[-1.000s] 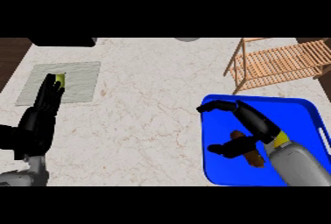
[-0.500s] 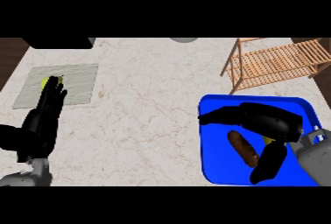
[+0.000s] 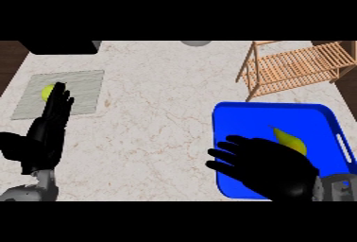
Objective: Pick the sweet potato from the tray and place it in the tiered shelf
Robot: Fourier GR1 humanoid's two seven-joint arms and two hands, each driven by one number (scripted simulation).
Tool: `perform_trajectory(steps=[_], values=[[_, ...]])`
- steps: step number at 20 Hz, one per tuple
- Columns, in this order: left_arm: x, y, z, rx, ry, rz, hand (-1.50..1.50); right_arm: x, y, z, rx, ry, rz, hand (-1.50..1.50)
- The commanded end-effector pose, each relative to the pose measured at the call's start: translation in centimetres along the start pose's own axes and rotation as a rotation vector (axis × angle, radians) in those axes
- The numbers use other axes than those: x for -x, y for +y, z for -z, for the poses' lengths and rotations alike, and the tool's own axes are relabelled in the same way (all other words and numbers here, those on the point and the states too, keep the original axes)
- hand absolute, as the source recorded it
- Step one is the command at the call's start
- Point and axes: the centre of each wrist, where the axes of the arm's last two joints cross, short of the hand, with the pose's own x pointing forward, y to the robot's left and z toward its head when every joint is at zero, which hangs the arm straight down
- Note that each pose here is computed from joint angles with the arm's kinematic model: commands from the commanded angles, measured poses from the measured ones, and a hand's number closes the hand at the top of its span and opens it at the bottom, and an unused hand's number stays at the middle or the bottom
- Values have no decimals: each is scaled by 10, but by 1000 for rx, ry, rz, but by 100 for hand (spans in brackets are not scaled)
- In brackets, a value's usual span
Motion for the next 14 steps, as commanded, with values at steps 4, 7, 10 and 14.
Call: perform_trajectory(steps=[4,7,10,14], values=[[-10,4,5,-10,-14,1,0,-53,33,24,-3,192,-173,-150],[-5,6,7,0,-13,24,0,-47,51,17,-33,234,-245,-150],[1,-3,-8,25,-10,-3,0,-65,72,45,-31,276,-327,-150],[-5,-2,5,5,-19,4,0,-52,79,44,-61,414,-453,-150]])
